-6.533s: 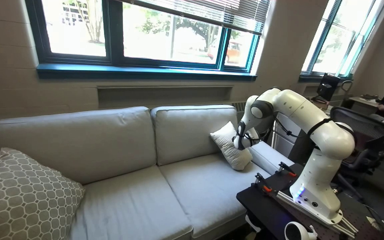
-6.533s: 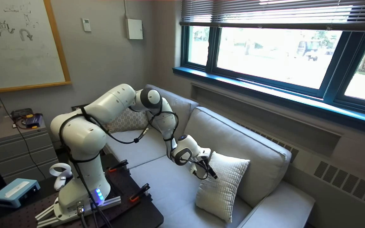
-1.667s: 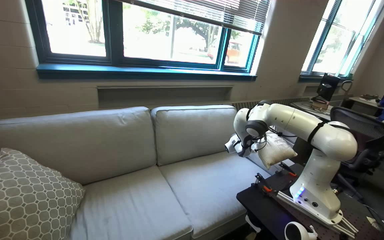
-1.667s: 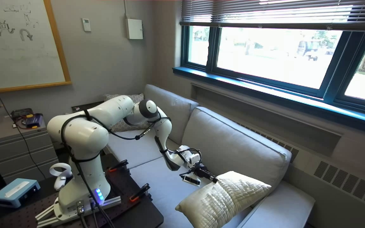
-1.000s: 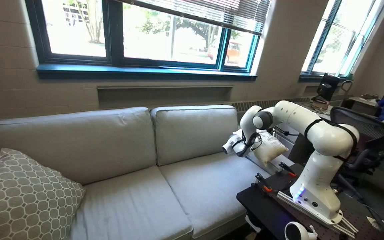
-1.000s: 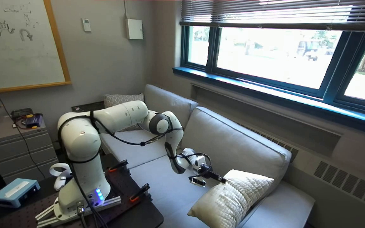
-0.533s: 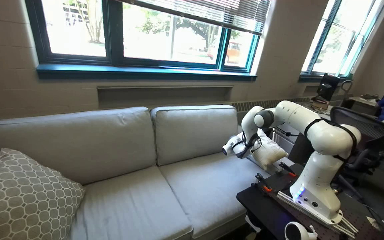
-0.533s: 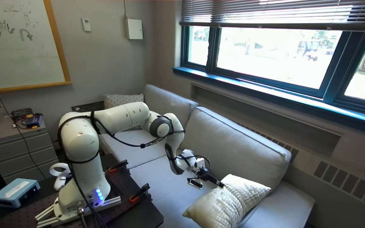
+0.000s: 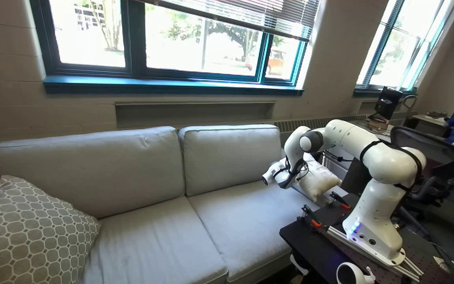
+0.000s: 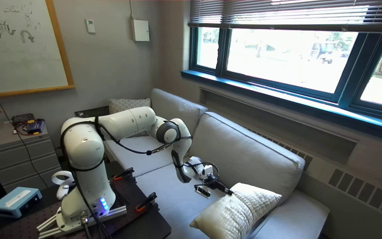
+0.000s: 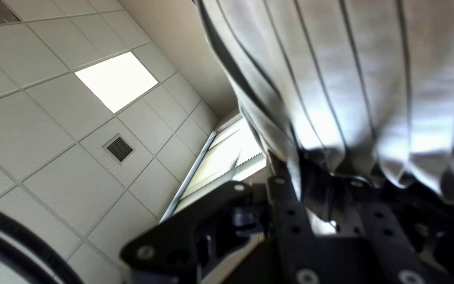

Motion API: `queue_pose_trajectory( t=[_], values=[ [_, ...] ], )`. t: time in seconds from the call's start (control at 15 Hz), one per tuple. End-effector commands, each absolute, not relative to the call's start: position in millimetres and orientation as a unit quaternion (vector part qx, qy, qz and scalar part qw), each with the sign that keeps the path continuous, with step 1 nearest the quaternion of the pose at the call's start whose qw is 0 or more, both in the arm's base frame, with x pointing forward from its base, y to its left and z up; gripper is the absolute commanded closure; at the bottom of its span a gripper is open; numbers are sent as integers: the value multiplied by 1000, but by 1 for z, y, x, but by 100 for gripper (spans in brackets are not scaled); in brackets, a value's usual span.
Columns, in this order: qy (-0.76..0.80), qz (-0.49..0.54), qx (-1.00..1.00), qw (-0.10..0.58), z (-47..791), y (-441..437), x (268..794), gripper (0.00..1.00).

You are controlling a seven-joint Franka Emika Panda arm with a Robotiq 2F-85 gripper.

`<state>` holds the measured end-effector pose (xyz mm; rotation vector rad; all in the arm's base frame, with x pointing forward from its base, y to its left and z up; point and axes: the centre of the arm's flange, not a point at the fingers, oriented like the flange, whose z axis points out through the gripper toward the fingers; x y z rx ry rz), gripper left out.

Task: Move the small pillow to the right side of the sofa

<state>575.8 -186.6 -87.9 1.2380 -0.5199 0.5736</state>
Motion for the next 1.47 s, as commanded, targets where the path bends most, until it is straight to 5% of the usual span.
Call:
queue_pose_trajectory(
  t=[0.0,1.4],
  values=[
    [-222,252,545,768,-144,-190,625,93],
    [-229,353,563,711,-100,-149,704,94]
  ],
)
